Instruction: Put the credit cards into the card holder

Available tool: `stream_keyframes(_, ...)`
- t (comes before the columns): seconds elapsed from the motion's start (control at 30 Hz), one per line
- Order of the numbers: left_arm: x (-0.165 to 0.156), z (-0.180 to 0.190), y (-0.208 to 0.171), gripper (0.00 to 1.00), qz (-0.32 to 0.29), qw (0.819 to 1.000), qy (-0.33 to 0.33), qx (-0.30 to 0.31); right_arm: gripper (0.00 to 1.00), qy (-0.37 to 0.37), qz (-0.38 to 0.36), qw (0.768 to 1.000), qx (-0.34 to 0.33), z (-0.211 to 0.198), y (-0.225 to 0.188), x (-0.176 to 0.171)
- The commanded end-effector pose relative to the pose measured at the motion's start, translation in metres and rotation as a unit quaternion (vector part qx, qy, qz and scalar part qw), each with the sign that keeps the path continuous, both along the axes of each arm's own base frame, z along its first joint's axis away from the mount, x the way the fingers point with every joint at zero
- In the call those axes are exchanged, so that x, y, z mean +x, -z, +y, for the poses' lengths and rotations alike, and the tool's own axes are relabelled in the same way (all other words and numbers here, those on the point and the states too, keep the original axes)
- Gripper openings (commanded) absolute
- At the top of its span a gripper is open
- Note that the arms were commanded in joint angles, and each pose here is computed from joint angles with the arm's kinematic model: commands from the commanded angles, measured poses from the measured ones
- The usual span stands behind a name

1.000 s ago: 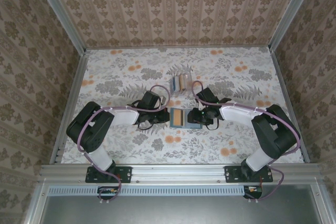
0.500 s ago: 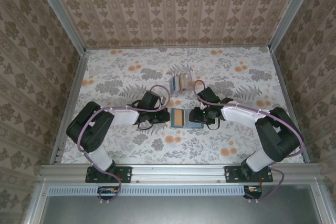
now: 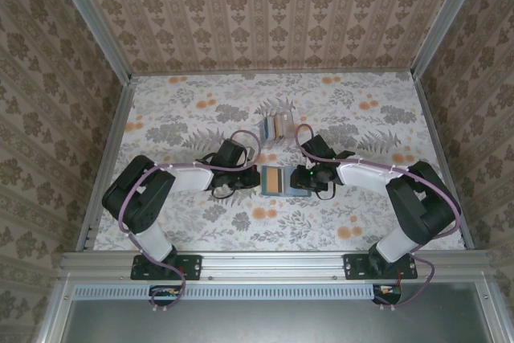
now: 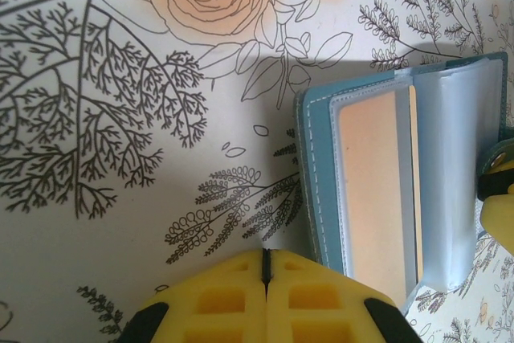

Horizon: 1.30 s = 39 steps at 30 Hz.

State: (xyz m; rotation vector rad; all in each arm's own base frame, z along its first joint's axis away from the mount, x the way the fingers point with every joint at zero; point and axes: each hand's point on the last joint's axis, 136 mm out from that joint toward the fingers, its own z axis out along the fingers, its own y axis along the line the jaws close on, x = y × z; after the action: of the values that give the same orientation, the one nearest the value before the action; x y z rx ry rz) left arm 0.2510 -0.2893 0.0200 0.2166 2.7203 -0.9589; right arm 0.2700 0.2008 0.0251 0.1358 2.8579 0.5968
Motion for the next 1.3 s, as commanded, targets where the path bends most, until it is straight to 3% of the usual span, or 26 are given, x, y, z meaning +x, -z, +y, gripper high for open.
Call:
stream_keyframes(0.0, -0.024, 0.002, 0.019, 0.01, 0.046, 0.998, 0.016, 0.026, 0.35, -0.007, 0.016, 1.000, 0.004, 0.006, 0.005, -0.004)
stream_keyframes(0.37, -0.026, -0.002, 0.017, 0.01, 0.049, 0.998, 0.024, 0.028, 0.25, -0.006, 0.015, 0.999, 0.028, 0.015, 0.003, -0.001)
stream_keyframes(0.7, -0.028, -0.002, 0.016, 0.01, 0.042, 0.998, 0.024, 0.031, 0.25, -0.010, 0.008, 0.997, 0.071, 0.028, -0.003, 0.000)
stream_keyframes(0.8, -0.028, -0.002, 0.017, 0.00, 0.045, 0.998, 0.027, 0.034, 0.17, -0.012, 0.007, 0.997, 0.078, 0.030, -0.004, 0.000)
stream_keyframes(1.27, -0.030, -0.003, 0.015, 0.00, 0.044, 0.998, 0.029, 0.035, 0.26, -0.016, 0.001, 0.994, 0.106, 0.038, -0.009, 0.001)
